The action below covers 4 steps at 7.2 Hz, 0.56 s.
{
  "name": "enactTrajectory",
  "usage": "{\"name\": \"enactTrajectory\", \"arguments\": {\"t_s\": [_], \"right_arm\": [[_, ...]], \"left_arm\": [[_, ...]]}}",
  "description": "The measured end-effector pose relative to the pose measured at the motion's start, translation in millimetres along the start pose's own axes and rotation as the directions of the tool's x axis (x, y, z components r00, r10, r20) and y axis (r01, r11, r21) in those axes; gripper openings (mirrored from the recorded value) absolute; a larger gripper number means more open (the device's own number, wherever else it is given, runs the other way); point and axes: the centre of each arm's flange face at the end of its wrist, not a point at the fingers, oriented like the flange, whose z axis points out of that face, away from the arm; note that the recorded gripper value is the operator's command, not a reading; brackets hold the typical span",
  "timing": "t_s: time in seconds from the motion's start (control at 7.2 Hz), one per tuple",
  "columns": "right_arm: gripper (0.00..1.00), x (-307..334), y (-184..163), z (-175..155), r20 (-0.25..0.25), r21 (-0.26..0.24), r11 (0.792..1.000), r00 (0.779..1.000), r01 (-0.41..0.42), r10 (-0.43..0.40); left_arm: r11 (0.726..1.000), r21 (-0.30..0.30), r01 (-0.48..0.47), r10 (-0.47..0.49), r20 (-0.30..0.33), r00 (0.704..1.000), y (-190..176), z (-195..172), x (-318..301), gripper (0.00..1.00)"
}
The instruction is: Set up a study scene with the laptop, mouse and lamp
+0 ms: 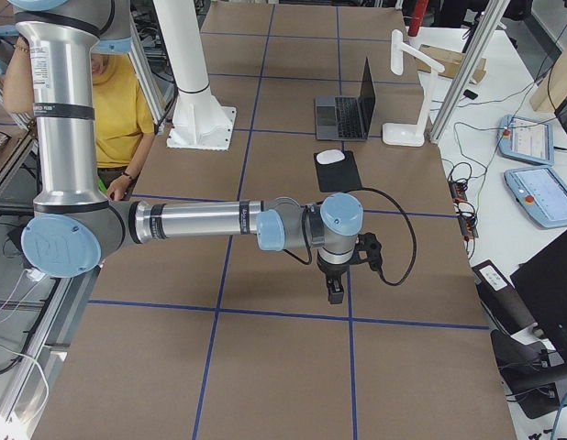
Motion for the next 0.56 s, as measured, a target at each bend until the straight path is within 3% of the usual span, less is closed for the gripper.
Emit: {"name": "enactTrajectory", "arguments": {"t_s": [0.56], "right_arm": [[1.0, -1.0, -0.1, 1.9, 0.001, -0.004, 1.0, 1.0, 0.002, -0.002]], "left_arm": [[1.0, 0.0, -0.001, 0.001, -0.001, 1.0, 0.0, 0.0, 0.1, 1.0]]}}
